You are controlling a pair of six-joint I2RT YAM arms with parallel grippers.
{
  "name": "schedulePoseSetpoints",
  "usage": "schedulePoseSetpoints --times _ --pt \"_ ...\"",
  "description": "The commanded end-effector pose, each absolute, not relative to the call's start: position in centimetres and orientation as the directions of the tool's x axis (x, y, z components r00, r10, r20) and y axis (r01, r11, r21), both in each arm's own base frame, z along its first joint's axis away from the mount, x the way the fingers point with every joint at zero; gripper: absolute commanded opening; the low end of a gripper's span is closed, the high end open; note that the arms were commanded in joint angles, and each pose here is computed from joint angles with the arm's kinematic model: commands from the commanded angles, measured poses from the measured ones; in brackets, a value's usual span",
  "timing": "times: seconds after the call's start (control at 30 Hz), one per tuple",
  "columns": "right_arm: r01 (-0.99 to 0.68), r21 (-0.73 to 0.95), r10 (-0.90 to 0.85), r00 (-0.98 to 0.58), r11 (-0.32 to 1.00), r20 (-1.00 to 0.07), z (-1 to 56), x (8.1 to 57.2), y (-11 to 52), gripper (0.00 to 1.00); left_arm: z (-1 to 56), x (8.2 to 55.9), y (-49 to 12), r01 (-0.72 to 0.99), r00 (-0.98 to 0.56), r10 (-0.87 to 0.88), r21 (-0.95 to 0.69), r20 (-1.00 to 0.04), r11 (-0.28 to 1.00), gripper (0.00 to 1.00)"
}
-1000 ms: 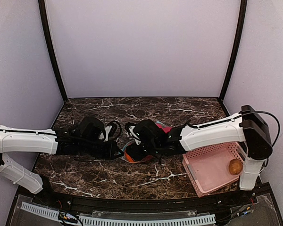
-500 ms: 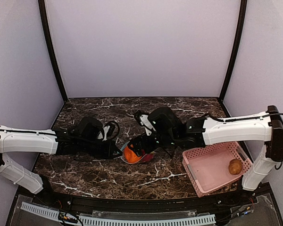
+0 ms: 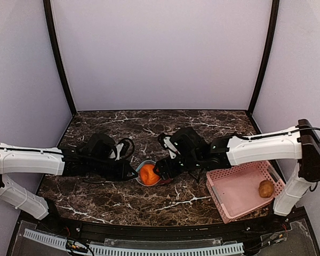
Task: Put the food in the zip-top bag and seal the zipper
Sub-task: Adjust the fake fruit in the zipper food storage bag.
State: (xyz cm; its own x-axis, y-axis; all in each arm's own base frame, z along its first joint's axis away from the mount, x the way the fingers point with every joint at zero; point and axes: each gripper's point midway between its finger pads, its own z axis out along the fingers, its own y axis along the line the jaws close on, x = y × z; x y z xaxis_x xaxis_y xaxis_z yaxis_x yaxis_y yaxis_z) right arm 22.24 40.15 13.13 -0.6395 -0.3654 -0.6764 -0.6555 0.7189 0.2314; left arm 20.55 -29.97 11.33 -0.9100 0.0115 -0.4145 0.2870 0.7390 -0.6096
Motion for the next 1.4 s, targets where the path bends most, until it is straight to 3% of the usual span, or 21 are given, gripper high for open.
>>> schedulePoseSetpoints --times 0.0,0.8,1.07,1.23,1.37 --pt "-0.66 0.247 -0.391 -0.66 0.71 -0.641 11.5 22.3 40.5 0.79 11.7 20.0 -29.7 0.292 -0.911 0.01 -0.627 -0.412 0.723 0.01" --pt "-0.67 0.286 -0.401 -0.674 0.685 -0.621 9.7 23.1 43.8 0.76 12.7 20.0 -30.9 0.305 -0.913 0.006 -0.673 -0.408 0.673 0.01" --pt "-0.643 0.284 -0.351 -0.675 0.711 -0.648 12.6 22.4 40.7 0.89 12.1 20.3 -28.9 0.279 -0.909 -0.019 -0.641 -0.416 0.715 0.01" --pt "-0.59 0.234 -0.341 -0.697 0.773 -0.631 12.6 22.5 38.2 0.89 12.0 20.2 -28.7 0.277 -0.911 -0.016 -0.641 -0.412 0.716 0.01" --pt "-0.654 0.25 -0.382 -0.664 0.714 -0.643 12.9 21.4 39.8 0.96 12.2 20.2 -28.8 0.284 -0.91 -0.011 -0.642 -0.415 0.712 0.01"
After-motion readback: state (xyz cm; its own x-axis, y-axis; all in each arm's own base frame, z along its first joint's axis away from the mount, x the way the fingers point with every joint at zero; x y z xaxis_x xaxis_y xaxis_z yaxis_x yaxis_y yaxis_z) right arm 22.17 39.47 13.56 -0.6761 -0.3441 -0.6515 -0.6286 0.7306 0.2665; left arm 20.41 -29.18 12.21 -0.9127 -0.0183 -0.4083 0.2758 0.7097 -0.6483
